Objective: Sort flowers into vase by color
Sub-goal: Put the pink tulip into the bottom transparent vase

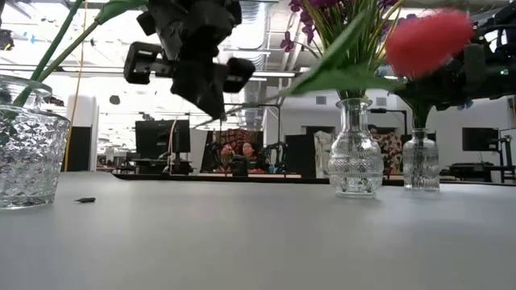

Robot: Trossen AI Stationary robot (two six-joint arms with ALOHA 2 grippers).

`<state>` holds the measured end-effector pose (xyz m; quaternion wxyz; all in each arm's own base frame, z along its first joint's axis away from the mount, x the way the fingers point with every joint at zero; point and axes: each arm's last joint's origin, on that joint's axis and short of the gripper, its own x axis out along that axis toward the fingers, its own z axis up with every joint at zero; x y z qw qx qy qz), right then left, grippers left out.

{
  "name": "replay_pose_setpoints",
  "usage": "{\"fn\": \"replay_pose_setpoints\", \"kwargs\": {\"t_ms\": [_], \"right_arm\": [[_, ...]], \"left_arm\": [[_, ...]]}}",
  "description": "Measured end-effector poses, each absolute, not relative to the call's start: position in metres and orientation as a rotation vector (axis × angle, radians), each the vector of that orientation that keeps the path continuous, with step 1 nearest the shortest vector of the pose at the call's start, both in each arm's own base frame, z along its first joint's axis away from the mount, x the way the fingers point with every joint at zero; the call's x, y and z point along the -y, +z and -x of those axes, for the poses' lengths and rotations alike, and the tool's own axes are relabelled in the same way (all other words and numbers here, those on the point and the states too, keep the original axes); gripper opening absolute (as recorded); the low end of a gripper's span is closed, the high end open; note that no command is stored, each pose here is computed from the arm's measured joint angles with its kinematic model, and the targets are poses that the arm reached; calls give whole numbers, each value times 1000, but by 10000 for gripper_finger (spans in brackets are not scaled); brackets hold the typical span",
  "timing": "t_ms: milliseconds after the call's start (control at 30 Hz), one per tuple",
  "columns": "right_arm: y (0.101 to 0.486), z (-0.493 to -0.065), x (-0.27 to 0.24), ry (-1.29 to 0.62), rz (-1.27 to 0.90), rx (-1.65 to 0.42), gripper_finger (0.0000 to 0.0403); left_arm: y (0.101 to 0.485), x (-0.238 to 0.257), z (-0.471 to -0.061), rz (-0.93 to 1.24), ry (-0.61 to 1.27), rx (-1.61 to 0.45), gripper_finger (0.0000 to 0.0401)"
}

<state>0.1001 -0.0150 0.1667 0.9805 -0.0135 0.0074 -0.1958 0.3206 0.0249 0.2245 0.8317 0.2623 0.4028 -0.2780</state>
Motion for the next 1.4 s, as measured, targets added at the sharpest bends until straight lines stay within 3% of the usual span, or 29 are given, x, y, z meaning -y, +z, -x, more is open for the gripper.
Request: {"fn": "replay_pose_setpoints", "kwargs": {"t_ms": [767,1400], "right_arm": [[167,-100,15,-394,27,-15,33],[167,-100,15,-394,27,-15,33]], "left_arm": [[292,-45,-263,-525,-328,-776,0],[325,-31,-187,-421,145,-457,0]]}}
